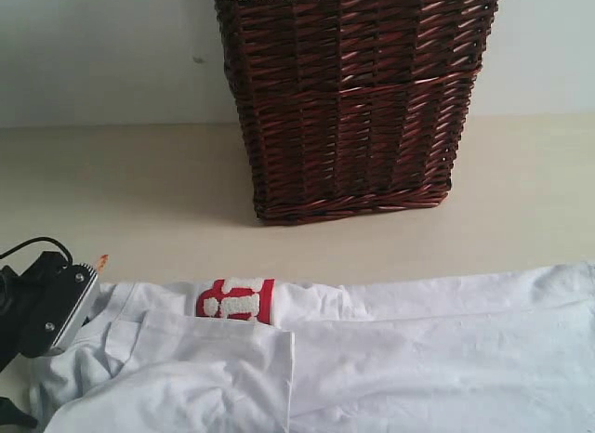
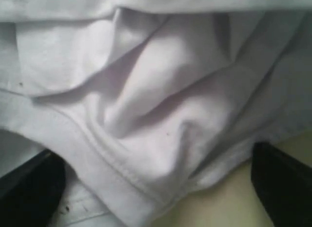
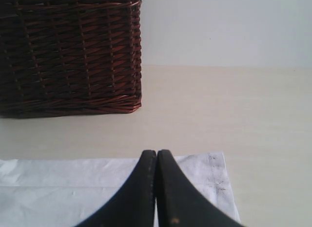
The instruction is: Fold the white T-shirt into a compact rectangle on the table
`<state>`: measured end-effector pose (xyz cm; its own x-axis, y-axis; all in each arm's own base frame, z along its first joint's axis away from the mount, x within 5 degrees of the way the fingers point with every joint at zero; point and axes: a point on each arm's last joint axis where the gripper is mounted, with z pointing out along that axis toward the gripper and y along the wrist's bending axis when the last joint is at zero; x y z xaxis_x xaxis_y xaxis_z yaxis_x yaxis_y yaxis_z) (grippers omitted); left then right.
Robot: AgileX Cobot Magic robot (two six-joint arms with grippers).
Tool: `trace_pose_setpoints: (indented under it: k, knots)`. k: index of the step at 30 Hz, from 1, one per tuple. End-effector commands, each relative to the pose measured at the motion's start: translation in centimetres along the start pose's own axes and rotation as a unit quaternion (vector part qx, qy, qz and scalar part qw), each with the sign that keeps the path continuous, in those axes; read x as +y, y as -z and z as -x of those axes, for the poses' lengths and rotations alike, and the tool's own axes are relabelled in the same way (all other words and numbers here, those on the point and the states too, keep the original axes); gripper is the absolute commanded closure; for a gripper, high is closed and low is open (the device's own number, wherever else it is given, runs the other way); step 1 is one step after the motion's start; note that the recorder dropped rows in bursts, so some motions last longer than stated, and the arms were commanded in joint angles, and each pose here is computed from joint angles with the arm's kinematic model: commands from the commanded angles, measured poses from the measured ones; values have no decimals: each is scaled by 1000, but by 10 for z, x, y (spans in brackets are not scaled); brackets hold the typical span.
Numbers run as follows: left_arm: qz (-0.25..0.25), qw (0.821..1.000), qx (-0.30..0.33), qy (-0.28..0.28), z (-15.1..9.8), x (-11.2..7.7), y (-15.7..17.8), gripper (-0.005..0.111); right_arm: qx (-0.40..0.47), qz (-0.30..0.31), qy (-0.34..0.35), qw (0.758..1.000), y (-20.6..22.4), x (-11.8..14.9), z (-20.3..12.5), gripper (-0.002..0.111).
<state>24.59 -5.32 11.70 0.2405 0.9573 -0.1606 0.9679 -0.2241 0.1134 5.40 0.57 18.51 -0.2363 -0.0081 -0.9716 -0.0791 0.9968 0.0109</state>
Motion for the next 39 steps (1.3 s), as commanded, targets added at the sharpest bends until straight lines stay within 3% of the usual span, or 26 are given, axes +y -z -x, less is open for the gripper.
trace_pose_setpoints:
  k: [1,7,11,21,26,34,39]
  knots:
    - [-15,999,12,-40,-5,-2,-10,2,-8,-1,2,1000,0,0,0,108]
    - [-61,992,14,-107,-7,-23,-22,2,-8,-1,2,1000,0,0,0,108]
    - [-66,992,12,-109,-7,-27,-23,2,-8,-1,2,1000,0,0,0,108]
    - [-29,997,21,-71,-6,-21,-16,2,-8,-1,2,1000,0,0,0,108]
    - [0,1000,8,-5,-3,-16,-15,2,-8,-1,2,1000,0,0,0,108]
    - [4,1000,6,8,-3,-16,-14,2,-8,-1,2,1000,0,0,0,108]
    - [26,997,-5,75,-1,-12,-14,2,-8,-1,2,1000,0,0,0,108]
